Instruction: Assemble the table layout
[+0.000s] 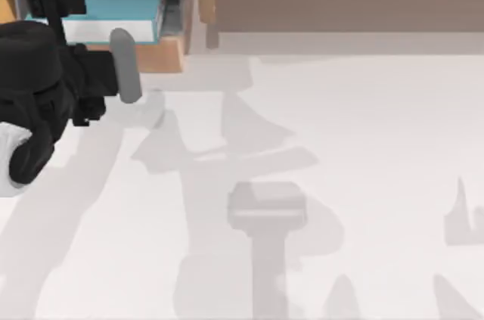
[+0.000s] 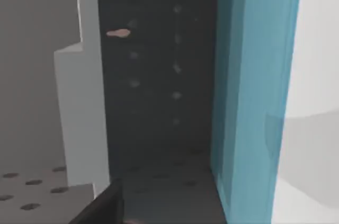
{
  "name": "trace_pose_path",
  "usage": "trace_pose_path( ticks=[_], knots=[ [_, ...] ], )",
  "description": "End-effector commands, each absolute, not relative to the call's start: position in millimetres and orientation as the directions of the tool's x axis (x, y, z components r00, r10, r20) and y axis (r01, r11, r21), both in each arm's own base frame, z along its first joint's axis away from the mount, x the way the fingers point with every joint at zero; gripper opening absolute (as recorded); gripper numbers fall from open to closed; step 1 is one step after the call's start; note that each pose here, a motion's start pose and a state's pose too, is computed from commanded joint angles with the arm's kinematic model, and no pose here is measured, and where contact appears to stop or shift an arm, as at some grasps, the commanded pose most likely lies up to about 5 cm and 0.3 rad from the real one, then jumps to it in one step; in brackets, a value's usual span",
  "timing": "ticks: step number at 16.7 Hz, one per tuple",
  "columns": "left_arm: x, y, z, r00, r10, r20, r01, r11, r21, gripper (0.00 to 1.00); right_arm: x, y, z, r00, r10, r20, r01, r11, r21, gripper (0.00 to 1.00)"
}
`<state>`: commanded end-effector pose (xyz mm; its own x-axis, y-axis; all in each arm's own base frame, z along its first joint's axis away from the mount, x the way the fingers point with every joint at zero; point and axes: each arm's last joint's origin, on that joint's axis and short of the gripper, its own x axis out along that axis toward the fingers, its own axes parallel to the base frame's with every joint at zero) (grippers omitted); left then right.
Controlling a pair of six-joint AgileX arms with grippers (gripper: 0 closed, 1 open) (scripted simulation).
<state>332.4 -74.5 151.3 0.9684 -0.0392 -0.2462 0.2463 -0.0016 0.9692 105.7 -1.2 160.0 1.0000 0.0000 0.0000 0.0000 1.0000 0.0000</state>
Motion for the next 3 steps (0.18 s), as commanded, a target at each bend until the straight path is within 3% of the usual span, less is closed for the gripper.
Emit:
trace_pose_path(
  ticks=[3],
  knots=[
    [320.8, -73.5, 147.0, 0.965, -0.036, -0.260, 0.260, -0.006, 0.966, 1.00, 105.7, -1.2, 160.0, 1.000, 0.000, 0.000, 0.000, 1.000, 0.000, 1.00]
  ],
)
